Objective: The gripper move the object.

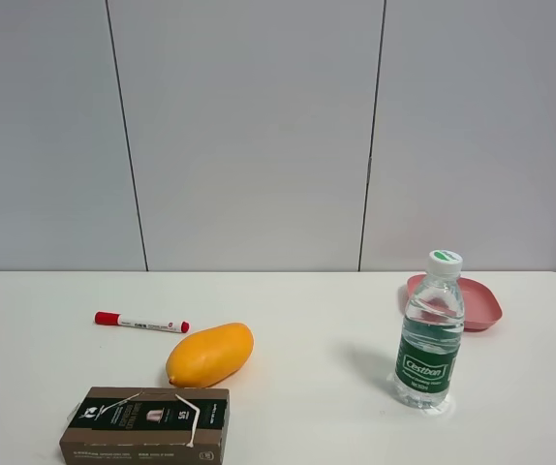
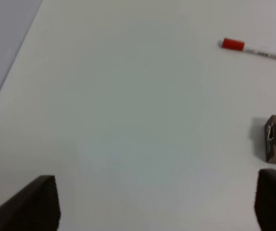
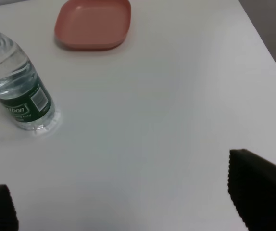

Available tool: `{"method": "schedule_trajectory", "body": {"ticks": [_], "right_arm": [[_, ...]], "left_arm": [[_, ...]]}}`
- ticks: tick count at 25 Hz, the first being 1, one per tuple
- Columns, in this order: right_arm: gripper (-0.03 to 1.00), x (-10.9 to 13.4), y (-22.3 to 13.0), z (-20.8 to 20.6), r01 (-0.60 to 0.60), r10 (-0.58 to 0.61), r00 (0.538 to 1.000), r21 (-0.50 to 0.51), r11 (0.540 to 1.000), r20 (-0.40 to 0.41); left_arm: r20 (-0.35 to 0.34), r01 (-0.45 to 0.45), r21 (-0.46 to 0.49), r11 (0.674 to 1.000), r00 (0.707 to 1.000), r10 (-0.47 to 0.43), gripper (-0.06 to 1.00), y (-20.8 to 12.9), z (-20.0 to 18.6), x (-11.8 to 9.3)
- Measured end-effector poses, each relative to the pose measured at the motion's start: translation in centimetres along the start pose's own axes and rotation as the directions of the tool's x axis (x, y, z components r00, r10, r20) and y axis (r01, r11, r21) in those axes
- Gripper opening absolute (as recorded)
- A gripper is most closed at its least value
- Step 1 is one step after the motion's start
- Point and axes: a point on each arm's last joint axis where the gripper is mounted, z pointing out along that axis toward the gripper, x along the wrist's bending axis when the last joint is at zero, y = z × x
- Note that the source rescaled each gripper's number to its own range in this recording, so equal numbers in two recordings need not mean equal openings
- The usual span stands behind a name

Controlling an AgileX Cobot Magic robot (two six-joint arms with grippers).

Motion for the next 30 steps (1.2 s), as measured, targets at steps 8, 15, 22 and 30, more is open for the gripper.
{"method": "schedule_trajectory", "body": {"ticks": [8, 15, 22, 30], "right_arm": [[1.00, 0.0, 0.0, 0.0, 0.000, 0.000, 1.000, 0.000, 1.000, 0.000], [1.00, 0.0, 0.0, 0.0, 0.000, 0.000, 1.000, 0.000, 1.000, 0.000], [1.00, 0.0, 0.0, 0.0, 0.000, 0.000, 1.000, 0.000, 1.000, 0.000], [1.00, 0.0, 0.0, 0.0, 0.000, 0.000, 1.000, 0.000, 1.000, 0.000]], "left_arm": [[0.026, 0.018, -0.053, 0.998, 1.000, -0.017, 0.52, -2.5, 1.6, -0.8], [0.102, 0.019, -0.146, 0.989, 0.995, -0.004, 0.52, -4.6, 2.3, -1.3], [0.084, 0.005, -0.165, 0.986, 0.996, 0.009, 0.52, -5.5, 2.2, -1.1], [0.082, 0.004, -0.160, 0.987, 0.997, 0.010, 0.52, -5.5, 2.3, -1.1]]}}
